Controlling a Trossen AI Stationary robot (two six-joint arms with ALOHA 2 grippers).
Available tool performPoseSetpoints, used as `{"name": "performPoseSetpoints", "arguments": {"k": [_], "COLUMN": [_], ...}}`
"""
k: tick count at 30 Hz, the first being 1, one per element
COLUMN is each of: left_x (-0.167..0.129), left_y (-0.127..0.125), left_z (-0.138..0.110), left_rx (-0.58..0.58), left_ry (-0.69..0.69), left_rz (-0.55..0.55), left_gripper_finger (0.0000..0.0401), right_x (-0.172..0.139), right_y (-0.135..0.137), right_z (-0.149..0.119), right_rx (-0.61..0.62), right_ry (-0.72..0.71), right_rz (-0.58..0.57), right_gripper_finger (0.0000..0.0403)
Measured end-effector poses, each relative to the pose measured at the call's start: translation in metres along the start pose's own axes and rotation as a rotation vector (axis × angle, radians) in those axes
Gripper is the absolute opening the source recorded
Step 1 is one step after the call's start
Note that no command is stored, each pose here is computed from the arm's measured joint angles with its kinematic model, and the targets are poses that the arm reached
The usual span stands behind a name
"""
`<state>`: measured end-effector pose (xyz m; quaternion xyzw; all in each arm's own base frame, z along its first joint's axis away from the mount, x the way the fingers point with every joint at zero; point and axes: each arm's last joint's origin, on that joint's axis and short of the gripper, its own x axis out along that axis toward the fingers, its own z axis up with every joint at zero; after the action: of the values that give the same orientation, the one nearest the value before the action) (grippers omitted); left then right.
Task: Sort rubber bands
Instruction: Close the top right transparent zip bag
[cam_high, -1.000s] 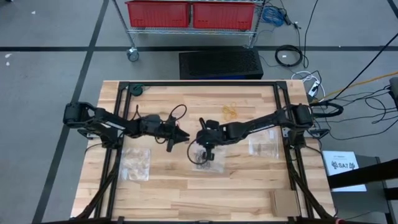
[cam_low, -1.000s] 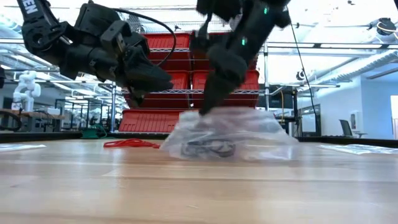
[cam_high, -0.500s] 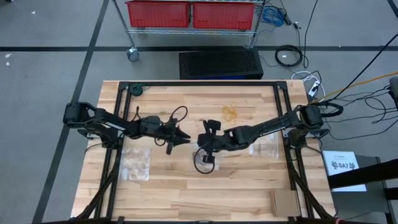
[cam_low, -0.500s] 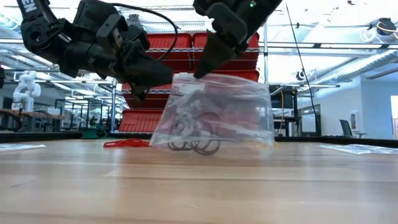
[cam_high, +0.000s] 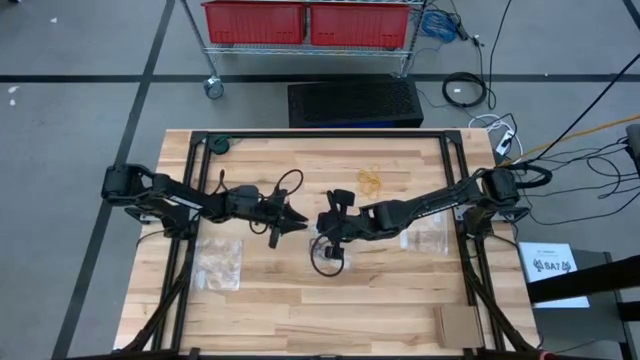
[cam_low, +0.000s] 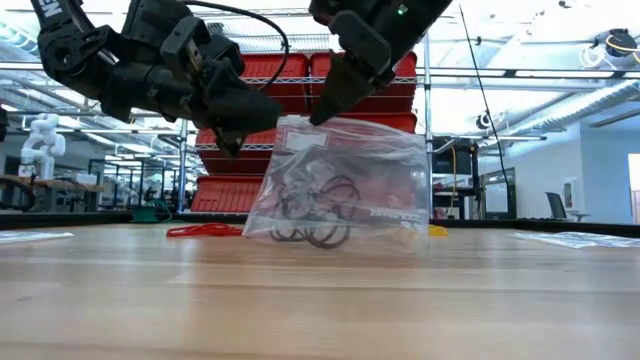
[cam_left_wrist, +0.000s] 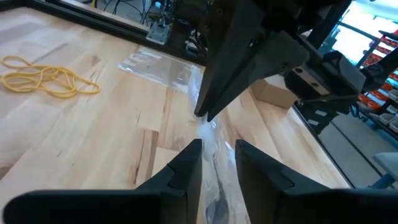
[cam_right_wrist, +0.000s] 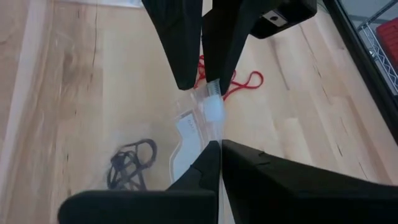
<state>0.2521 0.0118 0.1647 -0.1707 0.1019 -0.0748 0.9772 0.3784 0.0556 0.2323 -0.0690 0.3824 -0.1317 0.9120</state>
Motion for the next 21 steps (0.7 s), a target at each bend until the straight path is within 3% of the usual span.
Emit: {"name": "performPoseSetpoints", "arguments": {"k": [11,21], "left_x": [0.0000,-0.0002], "left_y": [0.0007,0.0022], "left_z": [0.0000,0.0008], "left_rx": [0.007,0.116], "left_ry": [-0.004,-0.015], "left_rz": [0.021,0.054], "left_gripper_finger": [0.0009,0.0004], "right_x": [-0.0003,-0.0020], "right_y": [0.0005,-0.0002], "right_z": [0.0022,0.0026], "right_rx": [0.008,0.041], "right_ry": [-0.023,-0.026], "right_rz": [-0.010,-0.019], "right_gripper_finger": [0.0000,0.0004]}}
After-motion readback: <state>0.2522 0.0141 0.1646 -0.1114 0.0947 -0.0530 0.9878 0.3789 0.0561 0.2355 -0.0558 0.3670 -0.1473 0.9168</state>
